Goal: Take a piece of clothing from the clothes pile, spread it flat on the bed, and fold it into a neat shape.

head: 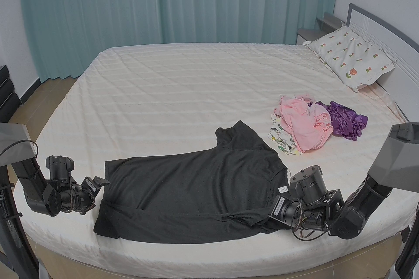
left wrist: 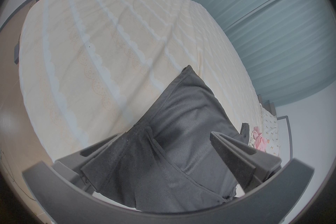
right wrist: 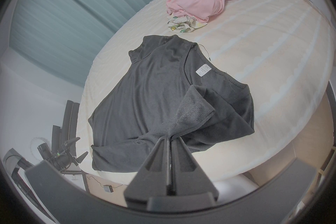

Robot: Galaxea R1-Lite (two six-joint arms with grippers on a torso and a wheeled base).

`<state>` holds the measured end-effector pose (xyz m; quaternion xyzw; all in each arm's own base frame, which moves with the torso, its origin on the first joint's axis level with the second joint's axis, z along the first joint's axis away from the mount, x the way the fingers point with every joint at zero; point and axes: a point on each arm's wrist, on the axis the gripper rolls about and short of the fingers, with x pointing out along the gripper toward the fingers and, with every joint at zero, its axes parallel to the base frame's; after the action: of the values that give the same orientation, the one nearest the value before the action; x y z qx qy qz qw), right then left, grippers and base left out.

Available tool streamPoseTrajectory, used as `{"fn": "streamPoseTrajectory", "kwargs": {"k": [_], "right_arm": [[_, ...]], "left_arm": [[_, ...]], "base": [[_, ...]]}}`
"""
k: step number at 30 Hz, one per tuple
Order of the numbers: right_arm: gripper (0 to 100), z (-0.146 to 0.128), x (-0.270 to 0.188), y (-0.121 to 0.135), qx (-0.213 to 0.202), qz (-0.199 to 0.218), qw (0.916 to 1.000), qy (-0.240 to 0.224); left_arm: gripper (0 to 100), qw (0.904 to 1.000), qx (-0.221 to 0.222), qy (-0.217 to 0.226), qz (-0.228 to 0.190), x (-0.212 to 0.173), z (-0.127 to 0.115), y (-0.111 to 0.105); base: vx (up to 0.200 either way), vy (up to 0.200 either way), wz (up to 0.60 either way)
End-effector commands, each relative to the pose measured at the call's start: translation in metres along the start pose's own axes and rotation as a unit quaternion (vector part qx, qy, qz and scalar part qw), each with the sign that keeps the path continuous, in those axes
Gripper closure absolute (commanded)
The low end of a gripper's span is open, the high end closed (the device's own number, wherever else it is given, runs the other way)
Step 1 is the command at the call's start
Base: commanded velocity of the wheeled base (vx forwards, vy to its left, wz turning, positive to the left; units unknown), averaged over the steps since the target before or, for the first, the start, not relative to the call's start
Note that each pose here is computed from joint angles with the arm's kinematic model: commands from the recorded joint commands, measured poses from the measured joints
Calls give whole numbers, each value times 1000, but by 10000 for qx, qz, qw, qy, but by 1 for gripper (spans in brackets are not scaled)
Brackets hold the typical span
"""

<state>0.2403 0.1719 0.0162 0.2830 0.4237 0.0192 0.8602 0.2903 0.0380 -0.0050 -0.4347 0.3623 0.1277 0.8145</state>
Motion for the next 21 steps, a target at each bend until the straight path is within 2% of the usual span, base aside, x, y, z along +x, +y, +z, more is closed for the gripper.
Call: {"fn": "streamPoseTrajectory", "kwargs": {"k": [1, 2, 7, 11, 21], "right_arm": [[100, -7, -6, -2, -89, -12, 9999, 82], [0, -8, -8, -3, -92, -25, 9999, 91], [0, -16, -12, -11, -181, -169, 9994, 230], [0, -26, -14, -20, -402, -288, 9980, 385], [0, 19, 20, -36, -163, -552, 9983, -9]], "left_arm": [[0, 10000, 0, 1, -3, 0, 0, 0], [0, 10000, 2, -4, -8, 0, 0, 0], [0, 10000, -4, -9, -5, -1, 0, 0], [0, 10000, 2, -4, -8, -1, 0, 0], [0, 10000, -4, -9, -14, -2, 0, -1]], "base": [[0, 0, 0], [0, 0, 0], [0, 0, 0], [0, 0, 0], [0, 0, 0]]}}
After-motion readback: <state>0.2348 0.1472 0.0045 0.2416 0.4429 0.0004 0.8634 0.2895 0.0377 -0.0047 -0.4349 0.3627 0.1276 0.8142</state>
